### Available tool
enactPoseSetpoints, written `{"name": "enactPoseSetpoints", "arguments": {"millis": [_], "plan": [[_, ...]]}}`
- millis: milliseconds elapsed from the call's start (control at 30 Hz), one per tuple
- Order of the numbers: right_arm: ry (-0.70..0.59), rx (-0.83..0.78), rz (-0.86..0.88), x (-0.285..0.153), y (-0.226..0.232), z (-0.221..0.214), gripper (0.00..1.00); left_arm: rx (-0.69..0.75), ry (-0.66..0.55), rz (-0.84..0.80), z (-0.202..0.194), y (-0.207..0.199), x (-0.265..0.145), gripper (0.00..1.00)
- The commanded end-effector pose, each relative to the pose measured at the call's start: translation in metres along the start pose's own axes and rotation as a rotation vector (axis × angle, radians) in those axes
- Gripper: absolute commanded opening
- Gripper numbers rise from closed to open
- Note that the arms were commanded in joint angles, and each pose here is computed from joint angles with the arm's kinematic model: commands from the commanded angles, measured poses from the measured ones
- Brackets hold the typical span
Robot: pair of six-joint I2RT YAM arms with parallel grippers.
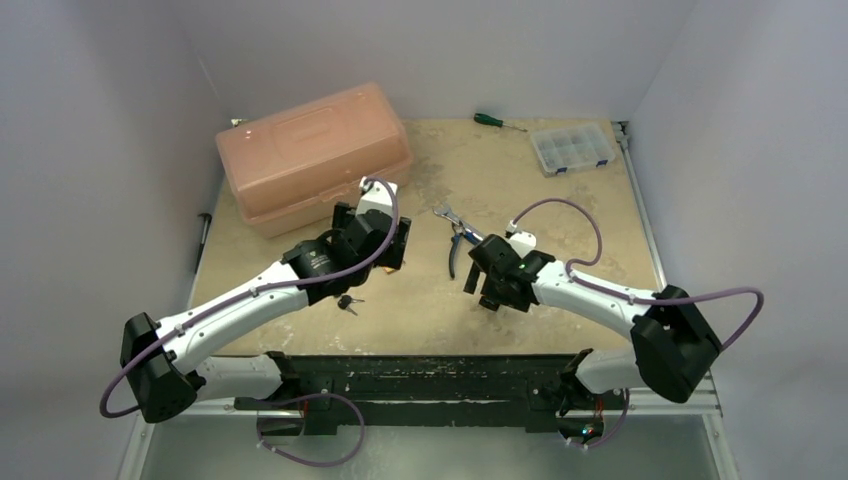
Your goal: Unlock with the key
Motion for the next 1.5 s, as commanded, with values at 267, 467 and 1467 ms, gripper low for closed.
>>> {"name": "enactPoseSetpoints", "arguments": {"millis": [267,467,1467], "plan": [[0.004,-0.057,-0.051,0.033,0.003,-0.006,0.78,-0.086,0.157,-0.039,-0.053,0.011,-0.021,0.89],[0.012,-0.117,-0.034,0.038,0.008,-0.006,0.39,-0.183,0.197,0.007,-0.068,0.010,-0.018,0.88],[-0.003,0.041,0.205,0.028,-0.009,0.037,0.13,-0.429,0.130,0.170,-0.108,0.023,-0.011,0.88]]}}
Point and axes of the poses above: each gripper's point midway between its finger pads, its own x axis out along the fingers, its own y axis along the line the jaws close on, z = x × y, the point moved 6 cm from there along -x, back along the fingers, and after that the axes turned 12 degrees about x, right-handed, at the moved point
